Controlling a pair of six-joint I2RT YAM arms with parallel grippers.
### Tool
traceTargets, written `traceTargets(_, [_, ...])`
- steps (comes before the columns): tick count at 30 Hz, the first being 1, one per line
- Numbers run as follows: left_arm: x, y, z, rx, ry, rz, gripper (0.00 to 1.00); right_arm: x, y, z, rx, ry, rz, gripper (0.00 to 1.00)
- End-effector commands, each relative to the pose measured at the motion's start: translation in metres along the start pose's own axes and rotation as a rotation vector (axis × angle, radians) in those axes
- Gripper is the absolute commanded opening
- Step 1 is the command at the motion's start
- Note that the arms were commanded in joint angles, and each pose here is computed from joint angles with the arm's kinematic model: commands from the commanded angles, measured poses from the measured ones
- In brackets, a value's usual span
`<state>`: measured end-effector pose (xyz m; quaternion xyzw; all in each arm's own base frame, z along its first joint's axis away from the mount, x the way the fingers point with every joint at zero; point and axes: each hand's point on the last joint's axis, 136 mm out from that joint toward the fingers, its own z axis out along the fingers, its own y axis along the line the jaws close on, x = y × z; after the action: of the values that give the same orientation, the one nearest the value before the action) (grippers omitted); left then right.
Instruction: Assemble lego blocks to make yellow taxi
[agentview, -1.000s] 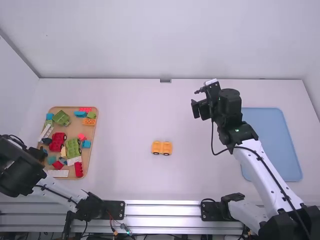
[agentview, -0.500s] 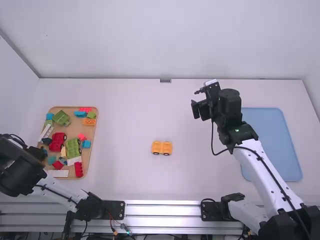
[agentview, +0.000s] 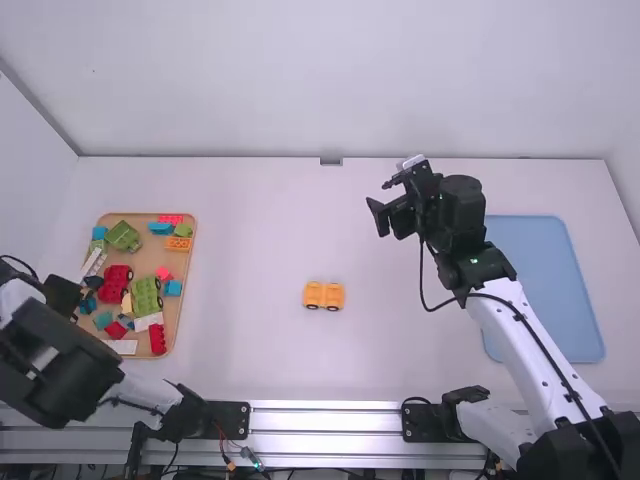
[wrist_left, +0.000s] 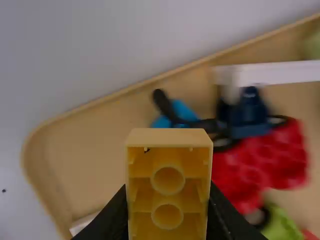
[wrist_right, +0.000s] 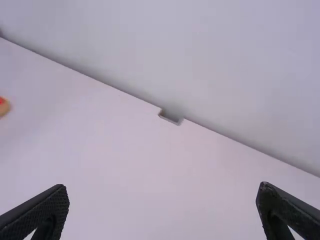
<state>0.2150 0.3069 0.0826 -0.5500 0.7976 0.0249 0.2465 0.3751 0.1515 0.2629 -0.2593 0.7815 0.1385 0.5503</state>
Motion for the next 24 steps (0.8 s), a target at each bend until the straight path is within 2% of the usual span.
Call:
traceTargets(1, [0.014, -0.053, -0.027, 0.241, -0.038, 0.152, 0.02, -0.021, 0.022, 0.003, -0.14, -0.067, 0.015, 0.99])
traceTargets(2, [0.02, -0.081, -0.042, 0.371, -0.082, 0.232, 0.02, -0.023, 0.027, 0.008, -0.18, -0.083, 0.03, 0.99])
traceTargets(3, [0.022, -0.089, -0.046, 0.408, -0.093, 0.257, 0.02, -0.023, 0.027, 0.008, -0.184, -0.083, 0.032, 0.99])
traceTargets(5, [0.05, -0.154, -0.085, 0.715, -0.154, 0.457, 0.02, -0.023, 0.037, 0.021, -0.273, -0.106, 0.064, 0.99])
traceTargets(6, [0.05, -0.154, -0.085, 0.715, -0.154, 0.457, 0.02, -0.023, 0.037, 0.021, -0.273, -0.106, 0.064, 0.99])
traceTargets(7, [0.07, -0.184, -0.106, 0.864, -0.173, 0.56, 0.02, -0.021, 0.049, 0.03, -0.362, -0.122, 0.07, 0.99])
traceTargets(9, [0.105, -0.225, -0.133, 1.049, -0.172, 0.7, 0.02, -0.019, 0.067, 0.038, -0.511, -0.16, 0.051, 0.99])
traceTargets(10, [0.11, -0.23, -0.137, 1.075, -0.17, 0.721, 0.02, -0.019, 0.071, 0.038, -0.541, -0.168, 0.046, 0.99])
traceTargets(11, [0.131, -0.25, -0.15, 1.162, -0.154, 0.793, 0.02, -0.018, 0.084, 0.038, -0.641, -0.194, 0.03, 0.99])
traceTargets(14, [0.165, -0.276, -0.168, 1.285, -0.118, 0.897, 0.02, -0.018, 0.094, 0.037, -0.757, -0.219, 0.063, 0.99])
traceTargets(16, [0.212, -0.3, -0.195, 1.482, -0.074, 1.052, 0.02, -0.02, 0.096, 0.035, -0.855, -0.236, 0.118, 0.99])
traceTargets(17, [0.218, -0.302, -0.199, 1.512, -0.069, 1.072, 0.02, -0.02, 0.096, 0.034, -0.861, -0.237, 0.118, 0.99])
traceTargets(18, [0.242, -0.31, -0.215, 1.629, -0.033, 1.139, 0.02, -0.02, 0.096, 0.028, -0.921, -0.254, 0.111, 0.99])
traceTargets(24, [0.289, -0.331, -0.24, 1.839, 0.073, 1.223, 0.02, -0.024, 0.093, 0.008, -1.029, -0.275, 0.086, 0.99])
